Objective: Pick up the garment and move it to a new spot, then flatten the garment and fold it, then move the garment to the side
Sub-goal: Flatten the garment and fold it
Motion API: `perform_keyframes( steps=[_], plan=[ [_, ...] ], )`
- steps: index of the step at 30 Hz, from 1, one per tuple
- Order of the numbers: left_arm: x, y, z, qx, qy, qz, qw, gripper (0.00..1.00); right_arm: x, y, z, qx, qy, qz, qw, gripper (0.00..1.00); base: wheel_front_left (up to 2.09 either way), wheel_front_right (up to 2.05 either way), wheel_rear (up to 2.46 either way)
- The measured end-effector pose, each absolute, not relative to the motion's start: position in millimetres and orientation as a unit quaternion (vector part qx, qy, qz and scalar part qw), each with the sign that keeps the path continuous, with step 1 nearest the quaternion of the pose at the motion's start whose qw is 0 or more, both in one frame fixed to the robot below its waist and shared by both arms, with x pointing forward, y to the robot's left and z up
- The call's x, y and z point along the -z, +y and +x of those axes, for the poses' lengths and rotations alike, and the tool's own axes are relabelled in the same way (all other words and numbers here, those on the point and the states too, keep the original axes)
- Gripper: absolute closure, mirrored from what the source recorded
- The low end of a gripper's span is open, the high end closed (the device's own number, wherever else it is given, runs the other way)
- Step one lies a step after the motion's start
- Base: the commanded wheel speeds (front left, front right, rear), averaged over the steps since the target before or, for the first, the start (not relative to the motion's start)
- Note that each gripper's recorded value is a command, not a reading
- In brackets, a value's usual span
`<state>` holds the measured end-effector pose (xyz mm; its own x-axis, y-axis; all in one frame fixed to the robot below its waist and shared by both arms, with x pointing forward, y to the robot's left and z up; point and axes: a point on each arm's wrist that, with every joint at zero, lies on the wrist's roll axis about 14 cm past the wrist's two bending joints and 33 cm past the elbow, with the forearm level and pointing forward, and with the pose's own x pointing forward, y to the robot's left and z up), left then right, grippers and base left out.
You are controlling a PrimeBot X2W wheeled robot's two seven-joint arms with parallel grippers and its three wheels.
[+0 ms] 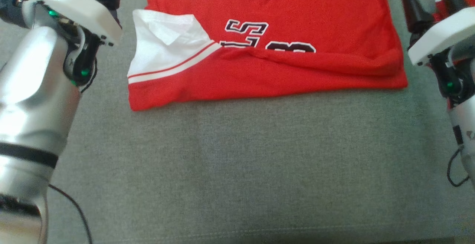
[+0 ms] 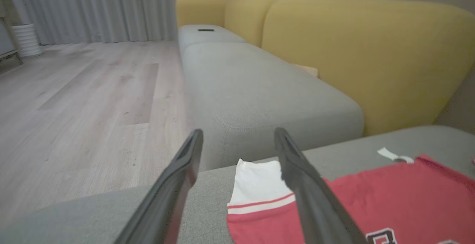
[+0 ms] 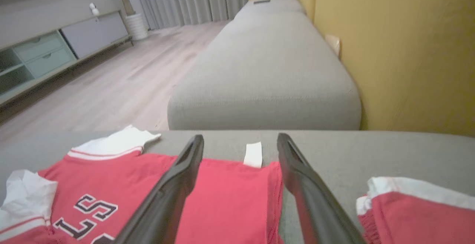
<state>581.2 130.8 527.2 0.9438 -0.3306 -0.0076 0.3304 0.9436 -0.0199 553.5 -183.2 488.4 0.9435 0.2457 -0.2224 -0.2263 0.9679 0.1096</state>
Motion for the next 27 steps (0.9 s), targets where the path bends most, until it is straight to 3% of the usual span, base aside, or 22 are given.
perform_keyframes(
  steps=[6,15,27],
  plan=[
    [-554.6,142.7,551.3,0.127,-0.051,-0.080,0.987,0.00,-531.7,-188.9,538.0,-0.114,0.003,0.020,0.993,0.00,0.00,0.00,0.00],
    [-571.5,145.6,484.0,0.091,-0.108,-0.148,0.979,0.00,-541.8,-178.9,478.8,-0.085,-0.064,0.051,0.993,0.00,0.00,0.00,0.00],
    [-519.6,136.1,428.3,0.078,-0.053,-0.141,0.986,0.00,-483.9,-167.6,415.2,-0.049,0.000,0.070,0.996,0.00,0.00,0.00,0.00]
  ],
)
